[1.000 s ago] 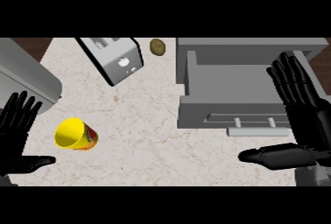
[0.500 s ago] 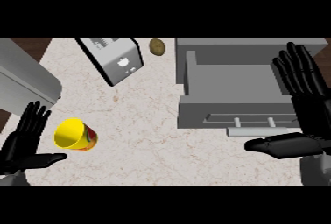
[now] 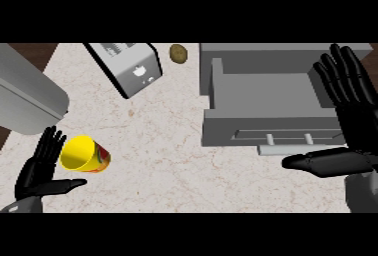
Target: Pick up the cup, place it into the drawer and close the drawer
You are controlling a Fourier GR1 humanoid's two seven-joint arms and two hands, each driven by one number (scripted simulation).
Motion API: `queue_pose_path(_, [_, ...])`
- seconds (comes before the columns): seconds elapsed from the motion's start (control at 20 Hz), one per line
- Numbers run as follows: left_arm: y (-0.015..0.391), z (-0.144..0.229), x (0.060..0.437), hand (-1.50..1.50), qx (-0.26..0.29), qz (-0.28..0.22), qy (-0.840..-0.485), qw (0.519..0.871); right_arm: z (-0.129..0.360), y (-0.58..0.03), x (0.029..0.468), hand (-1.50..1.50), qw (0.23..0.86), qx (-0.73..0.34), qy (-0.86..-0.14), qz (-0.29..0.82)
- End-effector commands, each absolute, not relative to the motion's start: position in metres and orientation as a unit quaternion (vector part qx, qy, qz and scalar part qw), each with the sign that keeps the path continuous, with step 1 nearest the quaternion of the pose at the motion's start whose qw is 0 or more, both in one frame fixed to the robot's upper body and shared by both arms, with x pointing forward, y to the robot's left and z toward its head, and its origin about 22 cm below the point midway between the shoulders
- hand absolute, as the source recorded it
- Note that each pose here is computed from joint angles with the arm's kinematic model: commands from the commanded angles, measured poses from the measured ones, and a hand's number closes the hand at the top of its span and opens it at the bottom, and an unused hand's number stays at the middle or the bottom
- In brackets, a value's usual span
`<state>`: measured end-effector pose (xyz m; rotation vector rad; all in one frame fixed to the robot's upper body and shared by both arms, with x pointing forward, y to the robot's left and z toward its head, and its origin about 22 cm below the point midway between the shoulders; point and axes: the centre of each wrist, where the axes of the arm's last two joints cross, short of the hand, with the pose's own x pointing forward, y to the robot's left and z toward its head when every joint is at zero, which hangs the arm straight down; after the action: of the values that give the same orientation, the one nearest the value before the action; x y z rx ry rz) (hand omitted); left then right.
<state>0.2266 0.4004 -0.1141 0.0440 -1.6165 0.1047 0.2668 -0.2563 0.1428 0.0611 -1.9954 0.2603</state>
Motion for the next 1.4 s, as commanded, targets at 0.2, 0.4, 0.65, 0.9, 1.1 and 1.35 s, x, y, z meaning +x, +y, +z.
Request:
queue_pose_path(0.2, [0.406, -0.124, 0.231, -1.5, 0.022, 0.055, -0.741, 0.669, 0.145, -0.264, 0.264, -1.5, 0.538, 0.032, -0.835, 0.11])
queue_pose_path(0.4, [0.402, -0.138, 0.214, -1.5, 0.022, 0.056, -0.737, 0.673, 0.139, -0.268, 0.268, -1.5, 0.534, 0.033, -0.837, 0.114])
queue_pose_path(0.65, [0.385, -0.141, 0.224, -1.5, 0.014, 0.044, -0.748, 0.663, 0.146, -0.252, 0.277, -1.5, 0.53, 0.027, -0.839, 0.118])
queue_pose_path(0.9, [0.396, -0.129, 0.235, -1.5, 0.004, 0.045, -0.75, 0.66, 0.145, -0.251, 0.269, -1.5, 0.539, 0.027, -0.835, 0.108])
queue_pose_path(1.1, [0.366, -0.144, 0.234, -1.5, -0.018, 0.044, -0.753, 0.657, 0.146, -0.248, 0.266, -1.5, 0.535, 0.032, -0.836, 0.115])
queue_pose_path(1.35, [0.362, -0.134, 0.254, -1.5, -0.08, 0.058, -0.76, 0.643, 0.151, -0.255, 0.286, -1.5, 0.541, 0.025, -0.832, 0.119])
